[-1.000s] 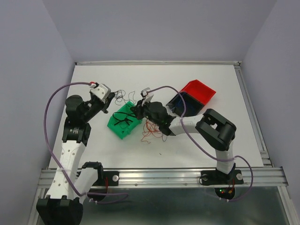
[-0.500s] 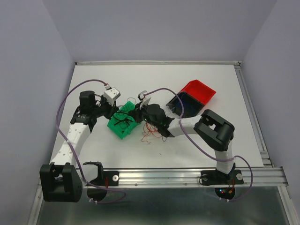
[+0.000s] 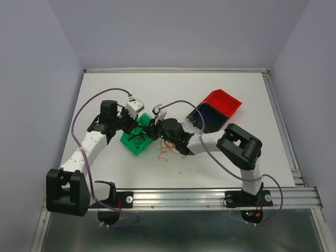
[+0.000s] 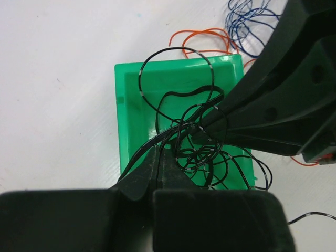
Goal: Untangle the cables
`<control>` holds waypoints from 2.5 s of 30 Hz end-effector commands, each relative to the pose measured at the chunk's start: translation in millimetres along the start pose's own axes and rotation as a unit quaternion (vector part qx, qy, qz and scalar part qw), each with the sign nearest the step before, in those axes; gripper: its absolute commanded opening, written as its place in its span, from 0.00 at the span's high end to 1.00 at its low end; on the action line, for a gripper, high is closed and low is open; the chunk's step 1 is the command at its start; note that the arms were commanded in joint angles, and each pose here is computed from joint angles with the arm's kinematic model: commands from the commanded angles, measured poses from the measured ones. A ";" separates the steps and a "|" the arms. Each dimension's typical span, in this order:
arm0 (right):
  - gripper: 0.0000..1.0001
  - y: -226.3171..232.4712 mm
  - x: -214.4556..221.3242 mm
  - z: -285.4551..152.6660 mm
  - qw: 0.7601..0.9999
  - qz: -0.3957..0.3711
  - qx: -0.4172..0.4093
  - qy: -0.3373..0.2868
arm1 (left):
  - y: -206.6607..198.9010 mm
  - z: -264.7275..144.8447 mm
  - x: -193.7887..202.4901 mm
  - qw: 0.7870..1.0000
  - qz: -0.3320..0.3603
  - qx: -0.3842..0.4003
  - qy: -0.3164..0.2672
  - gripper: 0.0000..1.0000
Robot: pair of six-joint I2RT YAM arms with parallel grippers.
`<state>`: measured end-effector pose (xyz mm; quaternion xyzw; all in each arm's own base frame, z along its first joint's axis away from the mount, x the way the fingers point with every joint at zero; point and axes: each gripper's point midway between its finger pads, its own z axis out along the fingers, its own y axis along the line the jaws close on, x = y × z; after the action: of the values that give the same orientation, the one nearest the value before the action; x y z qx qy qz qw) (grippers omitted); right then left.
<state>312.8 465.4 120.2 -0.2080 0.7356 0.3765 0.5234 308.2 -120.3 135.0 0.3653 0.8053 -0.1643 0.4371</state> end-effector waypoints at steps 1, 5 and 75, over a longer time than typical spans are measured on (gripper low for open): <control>0.93 4.0 -17.6 1.9 1.000 0.003 0.009 -0.023 | 17.0 4.0 -8.7 0.999 0.006 -0.034 0.014 1.00; 0.93 2.2 -15.9 1.8 1.000 0.005 0.015 -0.022 | 22.5 17.1 4.8 0.998 0.004 -0.045 0.051 1.00; 0.54 11.6 -64.4 -53.8 0.997 0.048 0.052 -0.034 | 10.5 35.5 1.4 0.999 0.007 0.012 0.035 1.00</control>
<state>299.8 446.9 162.1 -0.1732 0.7513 0.3698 0.5185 334.0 -133.5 99.0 0.3766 0.8297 -0.1735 0.3737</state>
